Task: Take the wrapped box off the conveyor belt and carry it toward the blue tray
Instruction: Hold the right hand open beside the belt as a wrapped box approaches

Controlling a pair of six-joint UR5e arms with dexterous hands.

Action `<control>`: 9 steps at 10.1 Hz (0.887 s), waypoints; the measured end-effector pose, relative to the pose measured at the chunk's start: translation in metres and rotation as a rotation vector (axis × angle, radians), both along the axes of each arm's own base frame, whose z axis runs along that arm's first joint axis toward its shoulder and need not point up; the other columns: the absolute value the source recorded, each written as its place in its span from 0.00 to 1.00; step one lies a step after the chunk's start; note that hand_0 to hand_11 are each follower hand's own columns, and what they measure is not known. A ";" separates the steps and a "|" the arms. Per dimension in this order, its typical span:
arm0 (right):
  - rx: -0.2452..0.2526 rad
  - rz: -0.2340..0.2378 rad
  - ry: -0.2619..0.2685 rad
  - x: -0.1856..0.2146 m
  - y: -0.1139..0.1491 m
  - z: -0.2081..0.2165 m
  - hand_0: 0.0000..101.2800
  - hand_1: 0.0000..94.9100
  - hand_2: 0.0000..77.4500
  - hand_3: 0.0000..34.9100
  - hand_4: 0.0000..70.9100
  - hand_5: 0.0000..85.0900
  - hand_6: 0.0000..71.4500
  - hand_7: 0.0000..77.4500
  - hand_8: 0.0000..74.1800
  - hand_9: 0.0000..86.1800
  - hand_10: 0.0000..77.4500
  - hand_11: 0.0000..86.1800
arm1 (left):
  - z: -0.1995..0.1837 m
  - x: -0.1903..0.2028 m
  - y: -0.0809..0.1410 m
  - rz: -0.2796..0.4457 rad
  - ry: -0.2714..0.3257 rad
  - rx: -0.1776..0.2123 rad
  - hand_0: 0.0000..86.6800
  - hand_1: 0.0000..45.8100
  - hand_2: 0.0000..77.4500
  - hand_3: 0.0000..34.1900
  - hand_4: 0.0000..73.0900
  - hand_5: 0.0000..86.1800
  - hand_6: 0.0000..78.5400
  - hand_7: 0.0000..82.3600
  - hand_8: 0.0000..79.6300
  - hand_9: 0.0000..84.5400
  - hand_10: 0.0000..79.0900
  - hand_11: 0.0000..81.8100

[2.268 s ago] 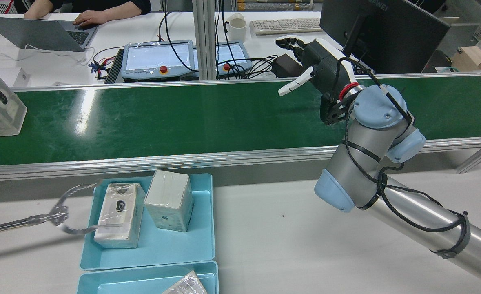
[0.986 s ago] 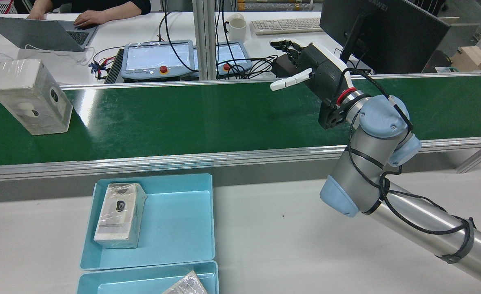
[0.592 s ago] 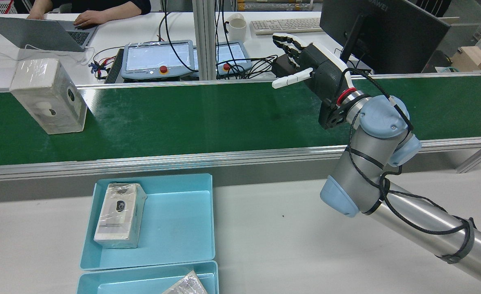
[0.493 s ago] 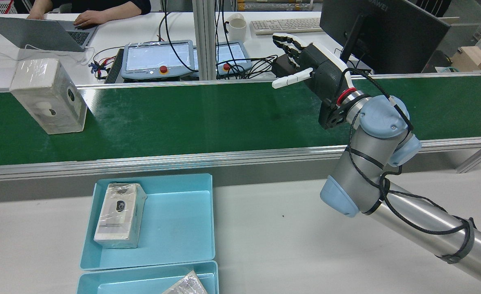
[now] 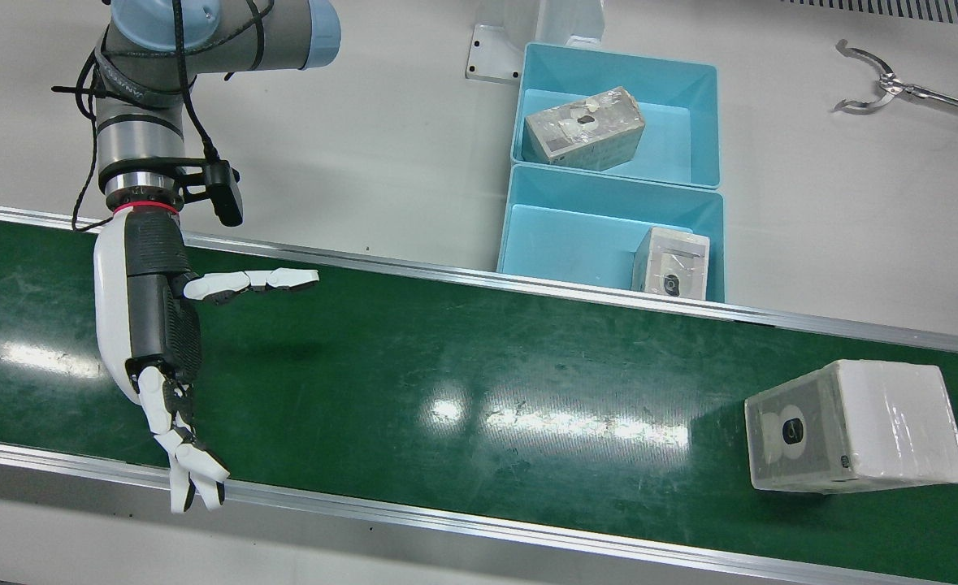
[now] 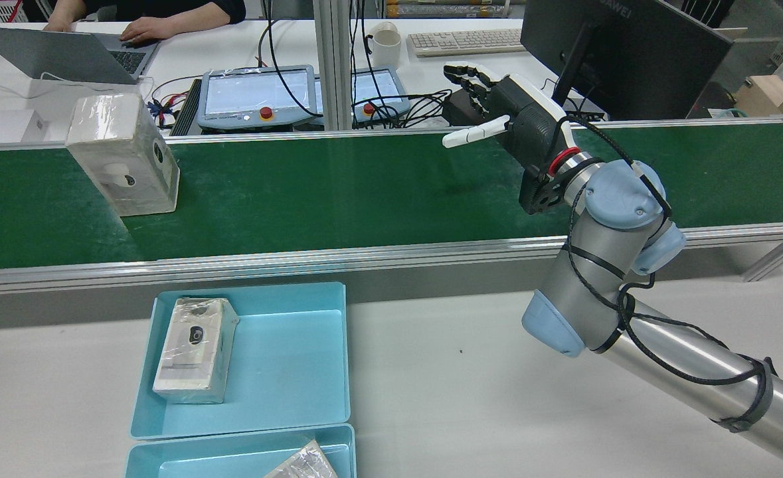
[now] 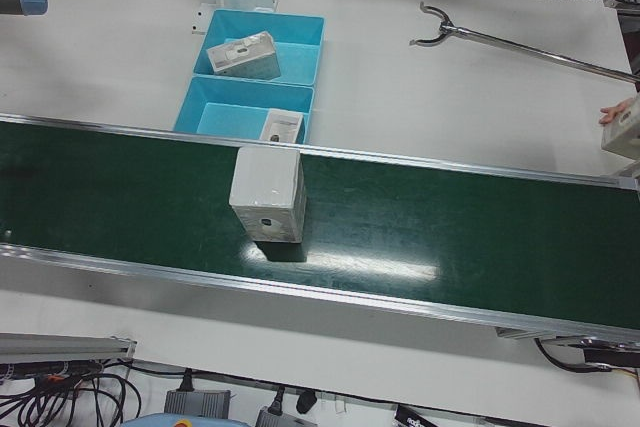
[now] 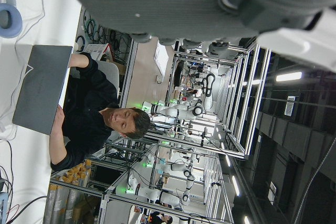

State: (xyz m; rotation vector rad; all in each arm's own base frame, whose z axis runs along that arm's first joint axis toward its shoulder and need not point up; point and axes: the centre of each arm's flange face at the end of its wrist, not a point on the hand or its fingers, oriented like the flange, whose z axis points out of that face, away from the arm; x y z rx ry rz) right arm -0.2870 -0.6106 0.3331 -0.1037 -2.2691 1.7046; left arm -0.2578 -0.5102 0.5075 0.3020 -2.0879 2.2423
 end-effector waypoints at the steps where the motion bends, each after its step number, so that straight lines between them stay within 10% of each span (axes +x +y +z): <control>1: -0.001 0.000 -0.001 0.000 0.000 0.001 0.47 0.14 0.11 0.23 0.02 0.26 0.05 0.04 0.03 0.02 0.00 0.02 | 0.000 0.000 0.000 0.000 0.000 0.000 0.00 0.00 0.01 0.00 0.00 0.01 0.00 0.00 0.01 0.00 0.01 0.01; 9: -0.004 0.001 0.009 0.000 0.001 0.005 0.47 0.14 0.11 0.20 0.02 0.26 0.06 0.04 0.03 0.03 0.00 0.02 | 0.000 0.000 0.000 0.000 0.000 0.000 0.00 0.00 0.01 0.00 0.00 0.01 0.00 0.00 0.01 0.00 0.01 0.01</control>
